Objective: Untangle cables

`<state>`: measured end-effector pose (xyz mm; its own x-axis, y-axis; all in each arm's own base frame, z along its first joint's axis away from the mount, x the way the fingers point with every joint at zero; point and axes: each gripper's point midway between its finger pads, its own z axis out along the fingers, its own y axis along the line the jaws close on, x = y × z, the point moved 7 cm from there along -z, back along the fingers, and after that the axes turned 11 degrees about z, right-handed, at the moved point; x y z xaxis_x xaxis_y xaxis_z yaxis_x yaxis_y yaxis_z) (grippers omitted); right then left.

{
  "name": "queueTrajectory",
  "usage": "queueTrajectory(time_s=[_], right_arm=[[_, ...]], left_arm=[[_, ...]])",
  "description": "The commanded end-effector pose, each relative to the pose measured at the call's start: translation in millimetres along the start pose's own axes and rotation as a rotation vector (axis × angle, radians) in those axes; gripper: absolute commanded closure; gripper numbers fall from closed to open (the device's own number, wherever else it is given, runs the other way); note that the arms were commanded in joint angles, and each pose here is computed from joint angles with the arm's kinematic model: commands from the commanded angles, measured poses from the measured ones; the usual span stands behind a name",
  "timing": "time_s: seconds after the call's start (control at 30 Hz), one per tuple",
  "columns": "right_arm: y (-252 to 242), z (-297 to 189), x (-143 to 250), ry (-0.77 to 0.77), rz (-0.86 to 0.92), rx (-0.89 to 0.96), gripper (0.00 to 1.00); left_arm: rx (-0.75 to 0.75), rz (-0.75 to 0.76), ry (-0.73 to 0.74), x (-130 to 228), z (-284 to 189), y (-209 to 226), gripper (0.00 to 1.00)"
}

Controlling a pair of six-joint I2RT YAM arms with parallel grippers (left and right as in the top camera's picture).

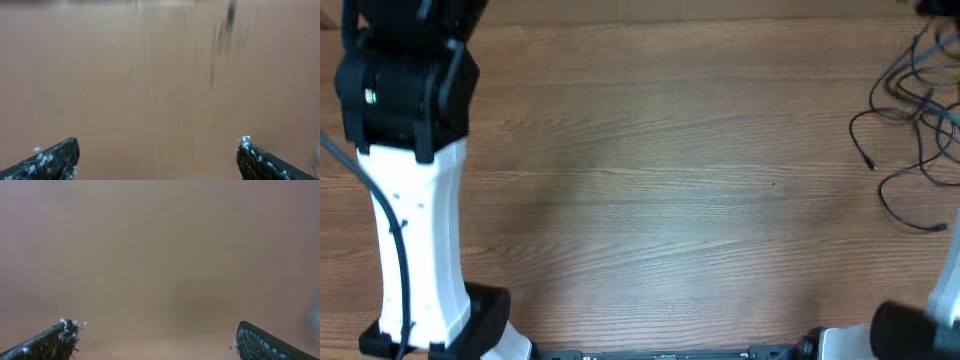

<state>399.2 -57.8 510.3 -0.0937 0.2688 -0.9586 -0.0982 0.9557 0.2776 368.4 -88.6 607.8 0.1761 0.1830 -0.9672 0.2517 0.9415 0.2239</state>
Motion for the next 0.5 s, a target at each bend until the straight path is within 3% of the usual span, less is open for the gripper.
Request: queueTrajectory(time_s=[0.0, 0.1, 0.23, 0.4, 0.47], right_arm=[[78.6, -62.9, -59.2, -0.214, -0.150, -0.194, 0.00], [95.5, -76.7, -50.1, -0.157, -0.134, -0.231, 0.00], [100.5, -115.3, -24.0, -0.070, -0.242, -0.216, 0.03], [106.7, -161.9, 11.4, -0.118, -0.303, -0.287, 0.02], [113.7, -192.1, 31.9, -0.204, -0.331, -0.367, 0.02]], left_arm=[[-0.178, 0.062, -0.113, -39.2, -29.7, 13.0, 0.00], [-0.184, 0.138, -0.069, -35.3, -33.9, 12.9, 0.00], [-0.239, 0.206, 0.077, -14.4, -60.9, 11.7, 0.00], [-0.343, 0.271, 0.190, 26.4, -110.0, 17.5, 0.00], [-0.355, 0.264, 0.192, 46.5, -136.5, 16.0, 0.00]])
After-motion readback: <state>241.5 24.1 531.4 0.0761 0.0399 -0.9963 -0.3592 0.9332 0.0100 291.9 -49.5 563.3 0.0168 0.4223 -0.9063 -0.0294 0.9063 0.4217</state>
